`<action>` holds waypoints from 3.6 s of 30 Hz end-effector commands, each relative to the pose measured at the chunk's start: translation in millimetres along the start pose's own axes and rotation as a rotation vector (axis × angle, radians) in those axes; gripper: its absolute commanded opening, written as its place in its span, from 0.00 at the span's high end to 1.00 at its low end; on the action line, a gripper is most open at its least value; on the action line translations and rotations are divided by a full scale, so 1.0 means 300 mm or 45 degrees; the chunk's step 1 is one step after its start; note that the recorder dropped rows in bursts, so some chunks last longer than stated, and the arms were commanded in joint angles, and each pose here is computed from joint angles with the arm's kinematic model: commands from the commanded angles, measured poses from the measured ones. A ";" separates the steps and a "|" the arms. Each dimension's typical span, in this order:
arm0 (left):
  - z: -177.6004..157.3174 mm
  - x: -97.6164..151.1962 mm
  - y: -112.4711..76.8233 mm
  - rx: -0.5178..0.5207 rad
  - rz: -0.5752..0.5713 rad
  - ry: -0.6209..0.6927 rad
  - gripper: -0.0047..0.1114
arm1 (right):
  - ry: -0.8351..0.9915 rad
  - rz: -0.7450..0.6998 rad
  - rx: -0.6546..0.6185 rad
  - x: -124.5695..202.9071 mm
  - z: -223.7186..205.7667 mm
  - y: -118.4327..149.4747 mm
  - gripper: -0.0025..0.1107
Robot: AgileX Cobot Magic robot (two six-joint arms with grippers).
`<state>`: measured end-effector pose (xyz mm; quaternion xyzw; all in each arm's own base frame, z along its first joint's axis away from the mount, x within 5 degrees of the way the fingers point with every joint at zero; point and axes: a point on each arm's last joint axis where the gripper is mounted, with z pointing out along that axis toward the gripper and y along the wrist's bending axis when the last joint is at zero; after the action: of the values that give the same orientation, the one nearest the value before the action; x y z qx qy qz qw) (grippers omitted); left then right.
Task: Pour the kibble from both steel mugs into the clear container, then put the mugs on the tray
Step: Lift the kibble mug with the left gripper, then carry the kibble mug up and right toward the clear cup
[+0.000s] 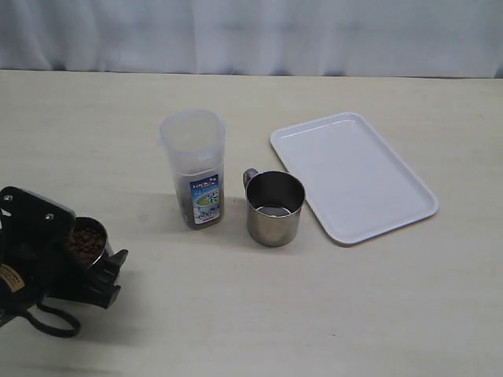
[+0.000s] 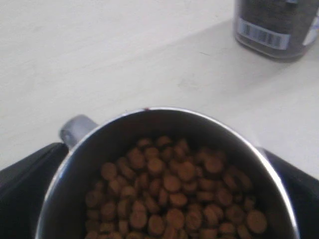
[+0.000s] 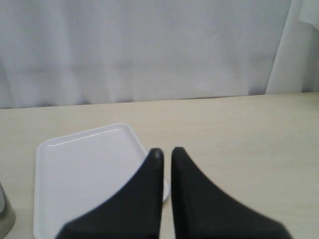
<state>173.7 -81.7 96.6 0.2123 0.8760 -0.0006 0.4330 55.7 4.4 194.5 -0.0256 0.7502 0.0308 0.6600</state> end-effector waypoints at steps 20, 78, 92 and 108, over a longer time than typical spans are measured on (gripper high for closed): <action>0.111 -0.085 0.055 0.124 0.109 -0.221 0.26 | 0.000 -0.009 0.000 0.002 0.000 0.000 0.94; 0.139 0.040 0.130 0.282 0.124 -0.322 0.17 | 0.000 -0.009 0.000 0.002 0.000 0.000 0.94; 0.040 0.065 0.090 0.356 0.150 -0.305 0.11 | 0.000 -0.009 0.000 0.002 0.000 0.000 0.94; 0.088 0.095 0.114 0.307 -0.080 -0.117 0.11 | 0.000 -0.009 0.000 0.002 0.000 0.000 0.94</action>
<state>186.1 -46.2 65.9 0.2584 0.8495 -0.1268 0.4422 55.7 4.4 194.4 -0.0256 0.7505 0.0308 0.6596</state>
